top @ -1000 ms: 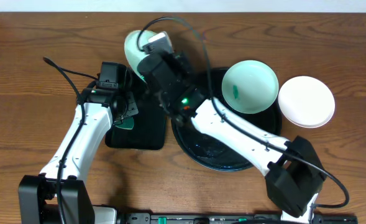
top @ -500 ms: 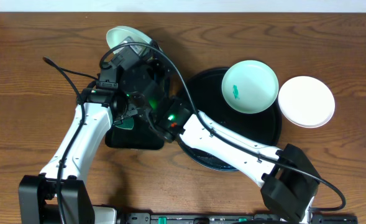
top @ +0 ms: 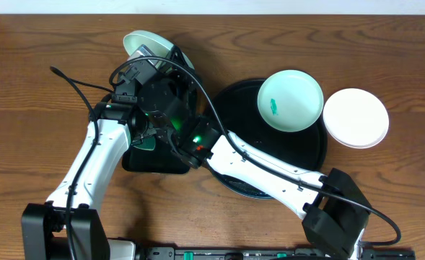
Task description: Clean dirty plates on tray and stack at the side
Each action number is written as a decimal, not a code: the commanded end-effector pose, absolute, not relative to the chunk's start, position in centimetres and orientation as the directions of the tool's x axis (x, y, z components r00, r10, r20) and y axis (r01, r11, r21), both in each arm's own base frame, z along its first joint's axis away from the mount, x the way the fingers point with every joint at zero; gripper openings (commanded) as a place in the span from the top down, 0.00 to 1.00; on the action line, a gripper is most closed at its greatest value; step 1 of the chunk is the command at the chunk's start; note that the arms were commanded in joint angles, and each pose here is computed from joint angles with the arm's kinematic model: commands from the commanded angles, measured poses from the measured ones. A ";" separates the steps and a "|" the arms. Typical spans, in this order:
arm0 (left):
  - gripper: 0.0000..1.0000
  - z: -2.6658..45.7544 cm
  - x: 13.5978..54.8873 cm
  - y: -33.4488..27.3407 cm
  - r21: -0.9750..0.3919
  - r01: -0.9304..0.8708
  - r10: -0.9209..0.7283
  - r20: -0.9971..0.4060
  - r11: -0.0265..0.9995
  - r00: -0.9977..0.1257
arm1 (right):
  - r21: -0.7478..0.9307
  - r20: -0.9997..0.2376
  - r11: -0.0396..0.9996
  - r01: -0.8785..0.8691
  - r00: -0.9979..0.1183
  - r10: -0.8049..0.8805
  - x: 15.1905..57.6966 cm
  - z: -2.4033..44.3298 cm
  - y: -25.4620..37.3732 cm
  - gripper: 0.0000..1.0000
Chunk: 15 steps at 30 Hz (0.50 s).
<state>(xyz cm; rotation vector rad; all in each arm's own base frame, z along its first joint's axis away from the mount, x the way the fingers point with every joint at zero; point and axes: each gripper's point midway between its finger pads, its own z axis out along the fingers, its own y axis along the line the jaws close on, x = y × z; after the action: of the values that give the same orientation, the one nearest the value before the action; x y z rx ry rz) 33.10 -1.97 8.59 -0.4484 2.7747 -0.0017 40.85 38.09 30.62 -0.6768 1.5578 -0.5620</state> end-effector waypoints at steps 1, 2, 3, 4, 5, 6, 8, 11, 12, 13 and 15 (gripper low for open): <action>0.92 8.8 33.1 -1.9 -0.056 -0.312 -0.313 -0.326 0.948 -0.892 | -0.698 -0.711 0.712 -0.078 -0.039 -0.702 40.6 31.4 38.3 0.99; 0.92 8.8 33.1 -1.9 -0.056 -0.312 -0.313 -0.327 0.948 -0.892 | -0.698 -0.711 0.712 -0.078 -0.039 -0.702 40.6 31.4 38.3 0.99; 0.92 8.8 33.1 -1.9 -0.056 -0.312 -0.313 -0.327 0.948 -0.892 | -0.698 -0.711 0.712 -0.078 -0.039 -0.702 40.6 31.4 38.3 0.99; 0.92 8.8 33.1 -1.9 -0.056 -0.312 -0.313 -0.327 0.948 -0.892 | -0.698 -0.711 0.711 -0.078 -0.039 -0.702 40.6 31.4 38.2 0.99; 0.92 8.8 33.1 -1.9 -0.056 -0.312 -0.313 -0.326 0.948 -0.892 | -0.699 -0.710 0.711 -0.078 -0.040 -0.703 40.6 31.4 38.2 0.99; 0.92 8.8 33.1 -1.9 -0.056 -0.312 -0.313 -0.327 0.948 -0.892 | -0.699 -0.711 0.711 -0.075 -0.042 -0.702 40.6 31.4 38.2 0.99; 0.92 8.8 33.1 -1.9 -0.056 -0.312 -0.313 -0.327 0.948 -0.892 | -0.700 -0.710 0.711 -0.070 -0.046 -0.703 40.6 31.4 38.1 0.99; 0.92 8.8 33.1 -1.9 -0.056 -0.312 -0.313 -0.326 0.948 -0.892 | -0.706 -0.702 0.704 -0.072 -0.054 -0.710 40.6 31.2 38.0 0.99; 0.92 8.8 33.1 -1.9 -0.056 -0.312 -0.313 -0.326 0.948 -0.892 | -0.705 -0.703 0.705 -0.076 -0.059 -0.709 40.6 30.9 38.0 0.99; 0.92 8.8 33.1 -1.9 -0.056 -0.312 -0.313 -0.327 0.948 -0.892 | -0.699 -0.707 0.711 -0.082 -0.069 -0.703 40.6 30.6 37.9 0.99; 0.92 8.8 33.1 -1.9 -0.056 -0.312 -0.313 -0.326 0.948 -0.892 | -0.689 -0.713 0.719 -0.093 -0.087 -0.695 40.5 30.0 37.8 0.99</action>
<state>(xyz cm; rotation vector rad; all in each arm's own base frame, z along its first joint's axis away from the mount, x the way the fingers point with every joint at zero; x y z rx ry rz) 33.10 -1.97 8.59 -0.4484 2.7747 -0.0017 40.76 37.68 29.72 -0.7054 1.5831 -0.5978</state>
